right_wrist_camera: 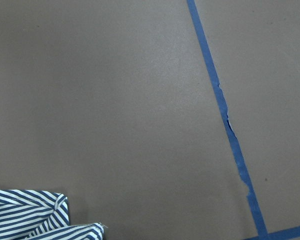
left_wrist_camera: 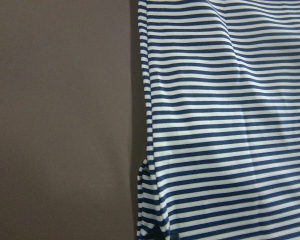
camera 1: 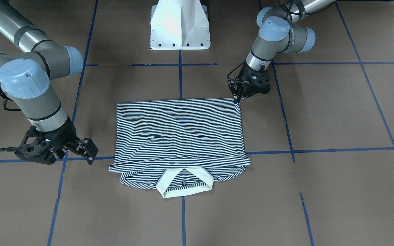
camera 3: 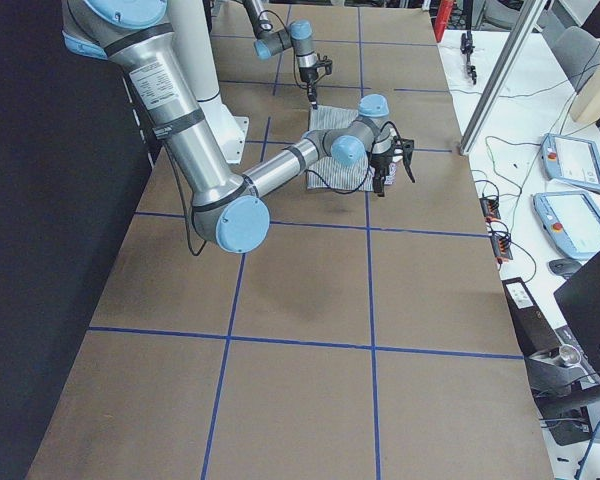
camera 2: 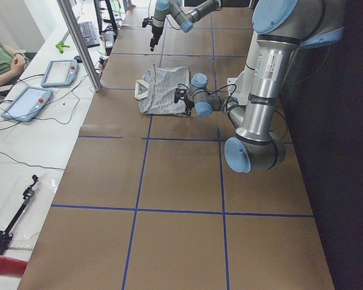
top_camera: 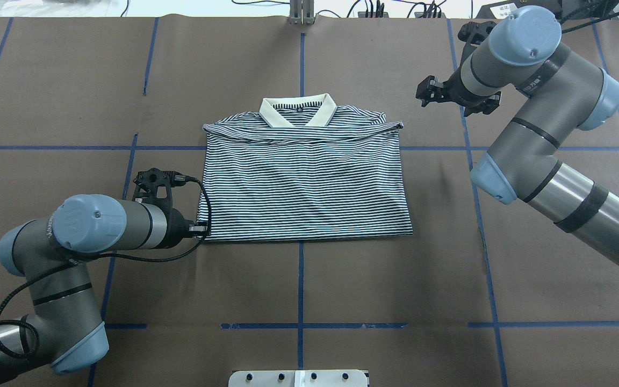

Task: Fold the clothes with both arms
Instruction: 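Grasp the folded shirt edge with the left gripper and drag it toward the right gripper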

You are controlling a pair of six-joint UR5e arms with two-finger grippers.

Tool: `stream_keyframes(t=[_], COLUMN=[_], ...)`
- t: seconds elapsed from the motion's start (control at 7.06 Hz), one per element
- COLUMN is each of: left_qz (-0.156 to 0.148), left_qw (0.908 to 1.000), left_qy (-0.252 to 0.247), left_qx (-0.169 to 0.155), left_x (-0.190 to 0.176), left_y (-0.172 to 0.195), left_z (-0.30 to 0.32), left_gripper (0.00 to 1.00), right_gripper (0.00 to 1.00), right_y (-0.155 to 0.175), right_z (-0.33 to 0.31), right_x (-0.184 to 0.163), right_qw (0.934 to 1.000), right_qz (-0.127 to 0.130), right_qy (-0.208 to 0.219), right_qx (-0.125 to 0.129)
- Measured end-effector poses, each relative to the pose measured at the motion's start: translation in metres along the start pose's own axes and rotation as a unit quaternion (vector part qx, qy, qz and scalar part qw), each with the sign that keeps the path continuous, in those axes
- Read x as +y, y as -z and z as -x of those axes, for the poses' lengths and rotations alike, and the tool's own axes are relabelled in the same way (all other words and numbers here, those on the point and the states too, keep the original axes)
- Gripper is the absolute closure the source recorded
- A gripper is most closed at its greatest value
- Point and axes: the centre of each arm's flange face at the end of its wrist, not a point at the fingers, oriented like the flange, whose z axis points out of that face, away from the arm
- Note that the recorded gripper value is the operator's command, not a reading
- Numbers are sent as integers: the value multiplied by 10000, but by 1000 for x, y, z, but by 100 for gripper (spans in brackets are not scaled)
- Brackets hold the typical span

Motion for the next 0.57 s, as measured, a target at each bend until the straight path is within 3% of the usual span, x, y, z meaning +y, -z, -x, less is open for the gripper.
stream_keyframes(t=[0.28, 0.57], left_qz=[-136, -483], left_qw=[9990, 9941], left_qy=[-415, -801], left_qx=[-121, -542], left_x=[-19, -79], left_y=[5, 10], left_z=[16, 64], left_gripper=[100, 100], right_gripper=[0, 0], right_y=[-1, -1], right_z=[0, -1], right_x=[1, 1], right_qw=[10000, 10000], right_qz=[-2, -9], right_qy=[-7, -18], right_qx=[7, 15])
